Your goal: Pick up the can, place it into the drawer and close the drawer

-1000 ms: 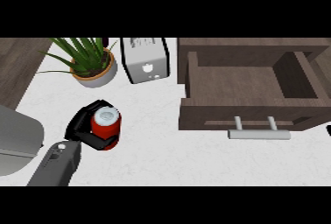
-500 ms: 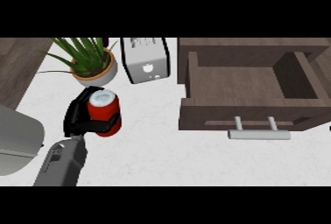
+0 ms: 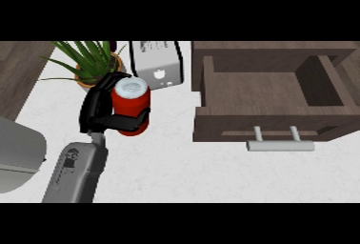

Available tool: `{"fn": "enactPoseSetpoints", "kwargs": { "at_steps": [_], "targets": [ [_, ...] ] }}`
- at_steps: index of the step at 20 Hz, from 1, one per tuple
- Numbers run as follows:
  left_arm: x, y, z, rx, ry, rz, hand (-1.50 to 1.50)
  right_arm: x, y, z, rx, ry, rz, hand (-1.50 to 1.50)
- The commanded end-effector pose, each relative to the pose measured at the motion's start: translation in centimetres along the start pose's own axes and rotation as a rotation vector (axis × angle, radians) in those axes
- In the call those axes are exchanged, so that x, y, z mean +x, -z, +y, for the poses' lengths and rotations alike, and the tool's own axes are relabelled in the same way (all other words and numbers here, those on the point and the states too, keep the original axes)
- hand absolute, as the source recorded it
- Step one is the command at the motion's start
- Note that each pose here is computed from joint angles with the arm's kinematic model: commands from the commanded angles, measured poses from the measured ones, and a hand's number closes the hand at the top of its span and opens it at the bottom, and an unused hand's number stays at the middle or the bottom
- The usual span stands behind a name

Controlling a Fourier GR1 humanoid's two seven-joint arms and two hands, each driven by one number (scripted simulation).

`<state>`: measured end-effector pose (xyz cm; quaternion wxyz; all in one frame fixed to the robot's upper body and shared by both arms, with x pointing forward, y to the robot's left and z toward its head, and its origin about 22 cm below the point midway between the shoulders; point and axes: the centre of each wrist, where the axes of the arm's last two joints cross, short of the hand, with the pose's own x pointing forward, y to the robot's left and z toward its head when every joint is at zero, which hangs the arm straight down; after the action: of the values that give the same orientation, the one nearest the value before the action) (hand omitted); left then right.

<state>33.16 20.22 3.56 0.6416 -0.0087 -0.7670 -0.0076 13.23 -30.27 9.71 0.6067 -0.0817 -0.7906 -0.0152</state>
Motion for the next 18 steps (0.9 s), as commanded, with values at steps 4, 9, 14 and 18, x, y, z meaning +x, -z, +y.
{"fn": "enactPoseSetpoints", "kwargs": {
  "at_steps": [4, 9, 14, 18],
  "targets": [
    [6.2, 1.3, -6.2, -0.077, 0.013, -0.008, 1.5, -1.2, 0.2, -0.6, 0.0, 0.009, 0.0, -1.5],
    [10.3, 4.7, -9.9, -0.097, 0.02, -0.024, 1.5, 0.4, 0.4, -0.3, -0.005, 0.015, -0.008, -1.5],
    [12.9, 6.6, -12.7, -0.105, 0.052, -0.058, 1.5, -1.1, 1.0, -0.8, 0.004, 0.006, 0.005, -1.5],
    [15.7, 8.4, -14.3, -0.1, 0.042, -0.068, 1.5, -0.4, 0.4, -0.3, 0.019, -0.003, 0.011, -1.5]
  ]
}}
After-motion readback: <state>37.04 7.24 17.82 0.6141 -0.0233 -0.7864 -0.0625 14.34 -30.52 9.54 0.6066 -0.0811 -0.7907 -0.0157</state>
